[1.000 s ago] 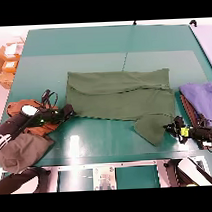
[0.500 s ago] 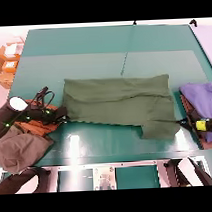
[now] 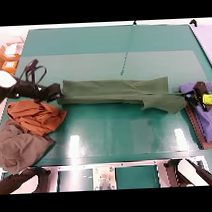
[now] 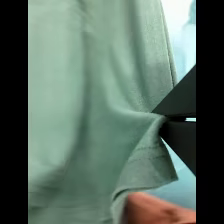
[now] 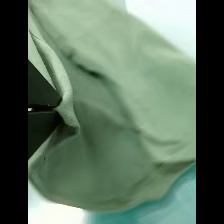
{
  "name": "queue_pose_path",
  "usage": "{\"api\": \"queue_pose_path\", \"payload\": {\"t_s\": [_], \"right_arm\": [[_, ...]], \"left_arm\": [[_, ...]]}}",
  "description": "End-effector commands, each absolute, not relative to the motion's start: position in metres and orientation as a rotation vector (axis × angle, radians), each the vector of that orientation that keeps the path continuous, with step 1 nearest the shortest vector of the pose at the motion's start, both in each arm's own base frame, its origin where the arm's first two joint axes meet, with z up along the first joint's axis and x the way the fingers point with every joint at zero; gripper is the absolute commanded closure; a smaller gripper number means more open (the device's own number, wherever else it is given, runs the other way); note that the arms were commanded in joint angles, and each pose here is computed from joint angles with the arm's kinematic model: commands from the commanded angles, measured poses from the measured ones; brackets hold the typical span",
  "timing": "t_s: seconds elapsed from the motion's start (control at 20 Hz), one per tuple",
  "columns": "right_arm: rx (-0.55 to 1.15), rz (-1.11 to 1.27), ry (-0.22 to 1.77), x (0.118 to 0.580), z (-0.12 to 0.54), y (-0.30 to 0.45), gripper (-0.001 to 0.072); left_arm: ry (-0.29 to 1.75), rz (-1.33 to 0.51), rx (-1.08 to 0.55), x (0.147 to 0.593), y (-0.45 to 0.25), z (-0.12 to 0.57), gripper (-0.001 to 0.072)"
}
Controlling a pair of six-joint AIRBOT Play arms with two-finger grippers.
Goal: Fold the shirts.
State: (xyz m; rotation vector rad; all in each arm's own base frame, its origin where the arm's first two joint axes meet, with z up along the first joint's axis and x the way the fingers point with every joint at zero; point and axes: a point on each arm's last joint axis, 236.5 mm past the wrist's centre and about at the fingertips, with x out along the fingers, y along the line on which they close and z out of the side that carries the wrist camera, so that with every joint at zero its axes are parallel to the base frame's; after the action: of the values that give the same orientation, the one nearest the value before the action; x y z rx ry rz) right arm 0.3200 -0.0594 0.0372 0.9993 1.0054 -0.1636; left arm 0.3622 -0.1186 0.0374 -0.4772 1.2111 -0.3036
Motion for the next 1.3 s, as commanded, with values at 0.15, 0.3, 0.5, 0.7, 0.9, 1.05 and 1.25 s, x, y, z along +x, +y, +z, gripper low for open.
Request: {"api": "queue_pose_path", "payload": {"t_s": [0.15,0.3,0.5,0.7,0.9,1.05,1.25], "right_arm": [[1.05,-0.151,0.986,0.414,-0.005,-0.057,0.0692],[1.061,-0.154,1.015,0.448,-0.036,-0.055,0.0692],[1.023,-0.102,1.034,0.483,-0.046,-0.053,0.0452],[0.858,0.044,1.084,0.472,0.003,-0.084,0.0215],[0.706,0.029,1.303,0.411,-0.034,-0.115,0.0104],[0.722,0.143,1.385,0.394,-0.067,-0.097,0.0104],[0.842,0.338,1.367,0.406,-0.091,-0.064,0.0104]], "left_arm": [[1.218,-0.333,-0.485,0.452,-0.127,0.001,0.0682],[1.23,-0.303,-0.507,0.482,-0.125,-0.035,0.0681],[1.072,-0.242,-0.561,0.526,-0.117,-0.033,0.001],[1.064,-0.326,-0.591,0.533,-0.119,0.015,0.0026],[1.125,-0.402,-0.562,0.518,-0.108,0.051,0.0029],[1.143,-0.41,-0.562,0.514,-0.108,0.052,0.0659],[1.142,-0.414,-0.566,0.514,-0.109,0.052,0.0681]]}}
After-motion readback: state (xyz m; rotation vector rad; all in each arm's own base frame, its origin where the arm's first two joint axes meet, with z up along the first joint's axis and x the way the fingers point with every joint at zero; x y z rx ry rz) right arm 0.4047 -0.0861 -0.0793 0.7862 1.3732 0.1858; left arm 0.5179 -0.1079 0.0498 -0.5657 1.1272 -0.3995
